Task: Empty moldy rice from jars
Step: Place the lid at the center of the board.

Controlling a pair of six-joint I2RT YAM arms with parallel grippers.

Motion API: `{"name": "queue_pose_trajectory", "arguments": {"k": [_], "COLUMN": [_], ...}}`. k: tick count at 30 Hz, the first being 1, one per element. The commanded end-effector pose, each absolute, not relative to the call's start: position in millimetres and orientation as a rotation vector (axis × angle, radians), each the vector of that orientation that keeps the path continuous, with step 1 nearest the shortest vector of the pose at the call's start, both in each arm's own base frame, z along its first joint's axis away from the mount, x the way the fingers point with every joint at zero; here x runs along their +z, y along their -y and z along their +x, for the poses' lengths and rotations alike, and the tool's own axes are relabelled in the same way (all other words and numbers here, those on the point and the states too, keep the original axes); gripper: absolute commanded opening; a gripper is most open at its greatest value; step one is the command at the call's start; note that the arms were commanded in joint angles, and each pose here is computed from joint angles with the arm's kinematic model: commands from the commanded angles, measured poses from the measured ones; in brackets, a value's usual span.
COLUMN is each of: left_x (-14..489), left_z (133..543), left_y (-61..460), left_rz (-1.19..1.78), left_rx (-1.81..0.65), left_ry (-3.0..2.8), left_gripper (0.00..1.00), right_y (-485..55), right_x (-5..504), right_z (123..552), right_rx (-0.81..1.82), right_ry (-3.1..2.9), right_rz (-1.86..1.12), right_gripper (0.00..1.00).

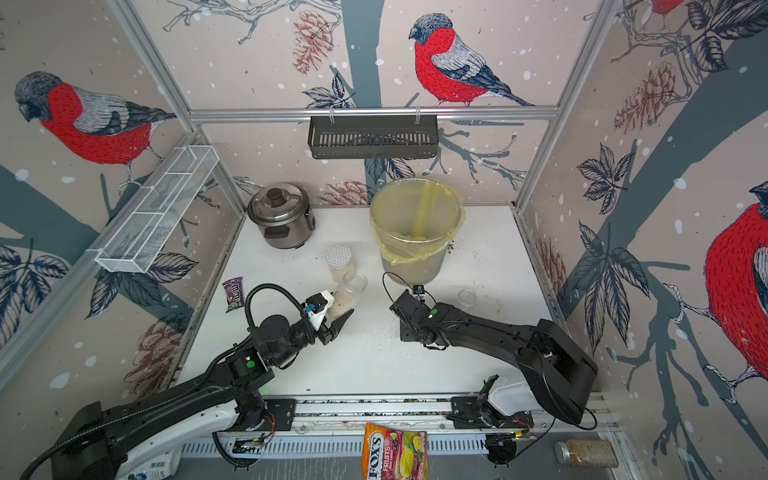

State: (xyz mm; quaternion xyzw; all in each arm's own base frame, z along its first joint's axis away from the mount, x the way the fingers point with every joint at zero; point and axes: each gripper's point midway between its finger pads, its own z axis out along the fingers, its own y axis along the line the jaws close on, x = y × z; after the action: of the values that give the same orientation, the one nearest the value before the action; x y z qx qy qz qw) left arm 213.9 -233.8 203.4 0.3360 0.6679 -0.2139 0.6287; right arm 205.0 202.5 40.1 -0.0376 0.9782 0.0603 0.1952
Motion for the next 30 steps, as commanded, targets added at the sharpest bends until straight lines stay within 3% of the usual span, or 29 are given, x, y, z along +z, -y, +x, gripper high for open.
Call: {"name": "queue_pose_trajectory", "arguments": {"k": [1,16,23,29,30], "left_x": [219,224,223,224,224], "left_z": [213,213,213,214,214], "left_y": [236,234,235,235,235], "left_rz": [0.742,0.736,0.738,0.737,0.738], "left_rx": [-0.52,-0.517,-0.517,-0.517,-0.516], "left_ry": [-1.472,-1.461,-1.463,-1.462,-1.461], "left_gripper": [0.0,0.0,0.0,0.0,0.0], "right_y": [-208,-215,-217,-215,-216], "right_x": [38,22,25,25,25], "right_z": [207,201,202,201,201], "right_rx": [0.179,0.166,0.161,0.155,0.154], "right_ry": [-2.731,-2.779,-2.774,-2.778,-2.779], "right_rz": [-0.084,-0.132,-0.132,-0.132,-0.134], "right_gripper": [0.4,0.5,0.62,0.64,0.69]}}
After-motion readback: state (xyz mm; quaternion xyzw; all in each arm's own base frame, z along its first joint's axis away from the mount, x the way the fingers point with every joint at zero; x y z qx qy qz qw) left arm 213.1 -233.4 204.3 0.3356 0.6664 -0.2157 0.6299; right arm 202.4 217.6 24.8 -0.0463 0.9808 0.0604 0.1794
